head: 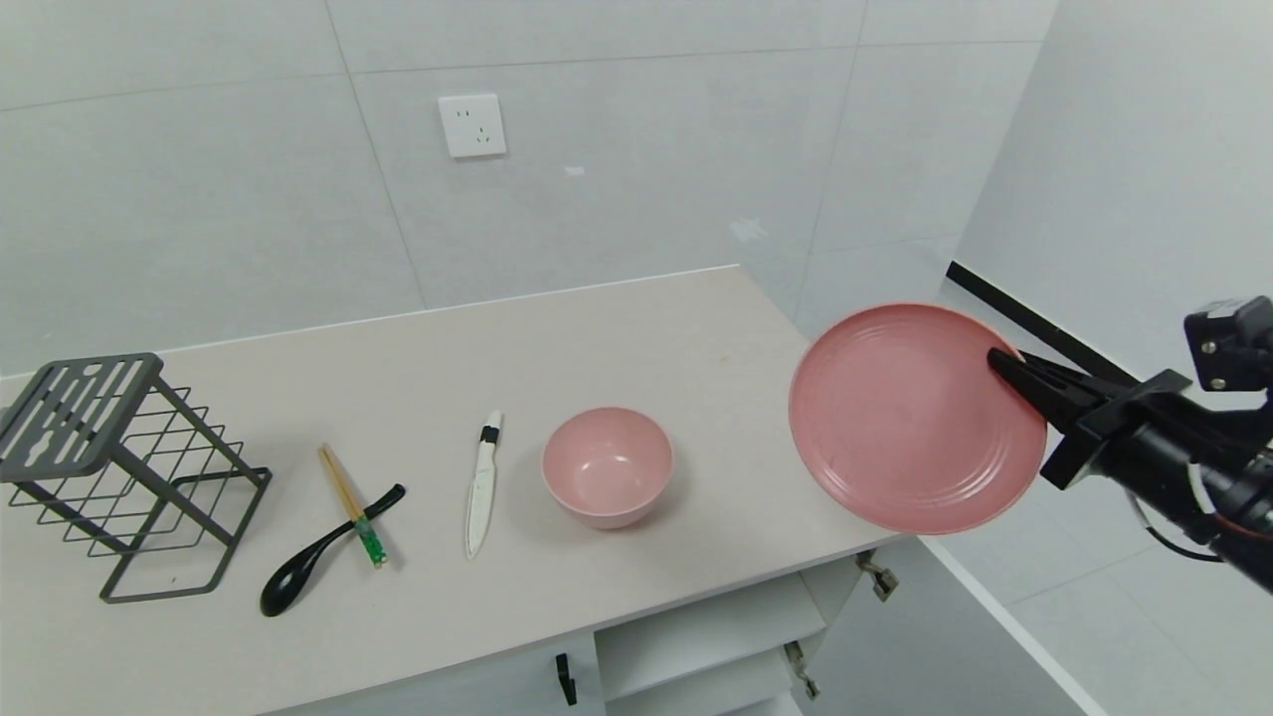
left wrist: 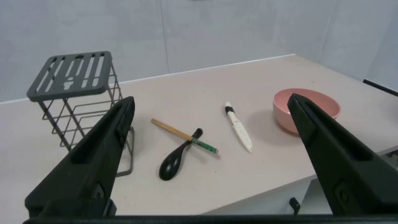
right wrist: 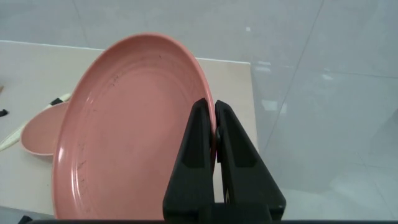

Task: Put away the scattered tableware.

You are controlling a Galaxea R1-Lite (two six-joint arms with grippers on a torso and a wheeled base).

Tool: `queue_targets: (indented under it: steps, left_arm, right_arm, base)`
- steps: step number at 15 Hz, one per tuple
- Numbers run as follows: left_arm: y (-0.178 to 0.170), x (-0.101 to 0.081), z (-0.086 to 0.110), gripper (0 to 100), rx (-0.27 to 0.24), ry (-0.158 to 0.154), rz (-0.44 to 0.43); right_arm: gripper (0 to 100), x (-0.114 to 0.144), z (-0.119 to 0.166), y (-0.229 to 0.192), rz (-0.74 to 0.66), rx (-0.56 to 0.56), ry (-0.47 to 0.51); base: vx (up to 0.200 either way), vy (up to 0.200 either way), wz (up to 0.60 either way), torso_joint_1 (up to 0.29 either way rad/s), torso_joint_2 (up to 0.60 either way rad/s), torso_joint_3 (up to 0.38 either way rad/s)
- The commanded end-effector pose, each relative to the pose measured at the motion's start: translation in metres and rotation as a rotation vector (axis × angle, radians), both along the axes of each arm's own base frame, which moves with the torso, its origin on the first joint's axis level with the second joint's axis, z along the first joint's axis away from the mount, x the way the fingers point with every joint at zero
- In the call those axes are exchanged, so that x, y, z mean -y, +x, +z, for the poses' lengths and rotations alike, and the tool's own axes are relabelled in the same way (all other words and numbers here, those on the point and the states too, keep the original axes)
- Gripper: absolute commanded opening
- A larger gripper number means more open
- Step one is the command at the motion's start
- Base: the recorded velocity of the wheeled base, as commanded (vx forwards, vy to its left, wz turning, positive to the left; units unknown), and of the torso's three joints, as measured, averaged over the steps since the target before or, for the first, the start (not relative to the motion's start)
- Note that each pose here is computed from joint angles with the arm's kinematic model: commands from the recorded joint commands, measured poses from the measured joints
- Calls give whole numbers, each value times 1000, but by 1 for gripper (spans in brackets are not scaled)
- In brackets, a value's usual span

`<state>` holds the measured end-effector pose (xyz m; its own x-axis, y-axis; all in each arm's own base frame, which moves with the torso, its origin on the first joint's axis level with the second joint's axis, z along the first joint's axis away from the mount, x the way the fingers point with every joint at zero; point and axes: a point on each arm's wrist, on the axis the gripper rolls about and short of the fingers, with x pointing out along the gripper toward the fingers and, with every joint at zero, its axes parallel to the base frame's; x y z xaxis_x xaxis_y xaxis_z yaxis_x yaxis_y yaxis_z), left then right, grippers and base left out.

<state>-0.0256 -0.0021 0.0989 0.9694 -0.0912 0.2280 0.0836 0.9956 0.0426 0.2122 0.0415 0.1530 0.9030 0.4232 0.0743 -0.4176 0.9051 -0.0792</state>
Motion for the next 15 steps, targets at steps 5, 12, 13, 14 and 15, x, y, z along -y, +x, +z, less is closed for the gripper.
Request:
queue_targets:
  steps: [5,12,13,14,15]
  left_arm:
    - [8,4,90,100,16,20,-262]
    - [69,12,130,100,-19,73,-455]
    - [87,18,128,100,-71,71,-523]
    - [96,21,126,100,-102,68,-556]
    - [106,26,124,100,-144,66,-594]
  right_arm:
    - [0,4,19,-17,-3,97,-3]
    - [0,9,39,-31,7,209,-10]
    - [0,9,41,-32,8,218,-10]
    - [0,10,45,-36,8,238,-7]
    - [0,10,47,-40,9,250,-5]
  base:
    - [0,0,0,0,0,0]
    - [0,0,0,0,0,0]
    - [0,0,0,0,0,0]
    - [0,0,0,0,0,0]
    - [0,0,0,0,0,0]
